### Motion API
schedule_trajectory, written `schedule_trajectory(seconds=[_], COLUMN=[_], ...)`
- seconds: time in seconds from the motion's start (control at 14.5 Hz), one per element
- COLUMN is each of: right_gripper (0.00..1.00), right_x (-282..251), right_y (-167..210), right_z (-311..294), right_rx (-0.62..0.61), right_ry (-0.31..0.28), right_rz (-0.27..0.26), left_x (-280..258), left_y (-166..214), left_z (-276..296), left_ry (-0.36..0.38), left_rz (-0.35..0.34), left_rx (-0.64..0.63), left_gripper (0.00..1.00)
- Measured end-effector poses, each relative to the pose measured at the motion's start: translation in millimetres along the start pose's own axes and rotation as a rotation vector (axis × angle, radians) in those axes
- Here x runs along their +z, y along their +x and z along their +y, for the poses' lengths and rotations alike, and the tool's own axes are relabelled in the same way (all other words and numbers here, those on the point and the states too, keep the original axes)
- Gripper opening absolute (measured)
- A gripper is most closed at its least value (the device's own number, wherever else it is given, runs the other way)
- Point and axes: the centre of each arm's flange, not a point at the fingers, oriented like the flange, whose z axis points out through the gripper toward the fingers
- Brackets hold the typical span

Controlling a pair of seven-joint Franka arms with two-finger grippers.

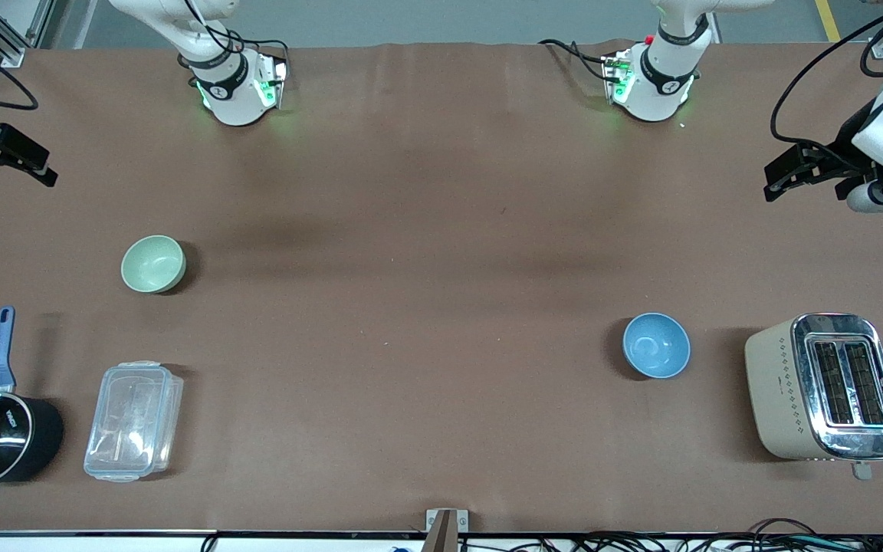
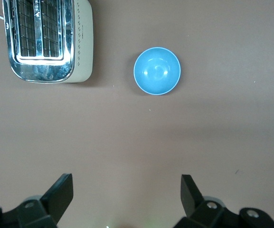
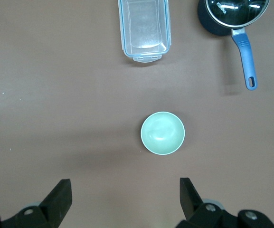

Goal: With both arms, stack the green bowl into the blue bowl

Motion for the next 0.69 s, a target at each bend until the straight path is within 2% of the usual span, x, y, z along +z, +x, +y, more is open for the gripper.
schedule_trajectory(seconds=[0.41,0.69], right_gripper=[1.0,1.0], right_x=[-1.5,-2.2], right_y=[0.5,0.7], right_z=[0.0,-0.1], right_rx=[-0.001,-0.002], right_ry=[0.0,0.0], right_rz=[0.007,0.01], left_x=[10.2,76.6], left_y=[5.2,46.1], left_z=[-0.3,-4.2], left_ry=[0.001,-0.004], left_rz=[-0.02,-0.06], left_rx=[-0.001,-0.011], left_gripper=[1.0,1.0])
